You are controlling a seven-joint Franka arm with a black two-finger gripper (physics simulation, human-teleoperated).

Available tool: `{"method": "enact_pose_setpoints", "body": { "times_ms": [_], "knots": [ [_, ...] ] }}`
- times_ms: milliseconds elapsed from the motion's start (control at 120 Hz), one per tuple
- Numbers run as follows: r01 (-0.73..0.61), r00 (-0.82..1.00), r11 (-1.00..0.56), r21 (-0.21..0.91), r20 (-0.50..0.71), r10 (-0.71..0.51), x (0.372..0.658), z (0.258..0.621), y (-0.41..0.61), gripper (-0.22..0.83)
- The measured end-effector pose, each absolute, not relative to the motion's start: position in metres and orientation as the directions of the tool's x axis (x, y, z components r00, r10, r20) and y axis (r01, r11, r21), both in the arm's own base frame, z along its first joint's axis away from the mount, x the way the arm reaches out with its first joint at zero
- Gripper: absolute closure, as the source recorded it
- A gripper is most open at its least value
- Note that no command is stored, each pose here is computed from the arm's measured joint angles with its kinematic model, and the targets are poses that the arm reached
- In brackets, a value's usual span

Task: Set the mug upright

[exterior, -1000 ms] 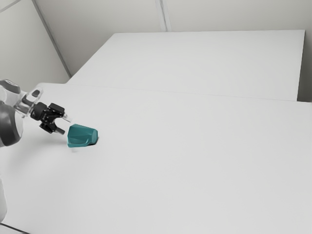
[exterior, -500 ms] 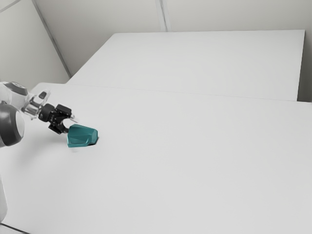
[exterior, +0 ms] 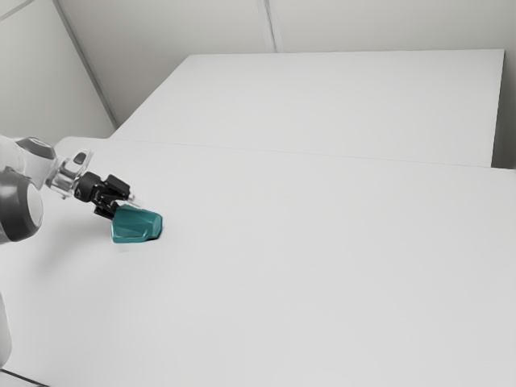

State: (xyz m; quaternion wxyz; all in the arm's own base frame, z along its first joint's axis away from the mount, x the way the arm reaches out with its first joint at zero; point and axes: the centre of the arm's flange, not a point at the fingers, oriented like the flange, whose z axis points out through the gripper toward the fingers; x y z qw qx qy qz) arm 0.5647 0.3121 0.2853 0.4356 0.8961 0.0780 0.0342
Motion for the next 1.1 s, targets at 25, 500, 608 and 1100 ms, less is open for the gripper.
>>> {"method": "enact_pose_setpoints", "body": {
  "times_ms": [25, 500, 608, 1100],
  "knots": [
    [0.11, 0.985, -0.607, 0.787, -0.006, 0.171, 0.565, 0.285, 0.312, 0.35],
    [0.095, 0.985, -0.609, 0.788, 0.014, 0.171, 0.568, 0.29, 0.309, 0.74],
    [0.075, 0.988, -0.608, 0.791, 0.026, 0.155, 0.575, 0.296, 0.299, 0.76],
    [-0.093, 0.993, -0.718, 0.689, 0.117, -0.016, 0.589, 0.39, 0.23, 0.78]
  ]
}}
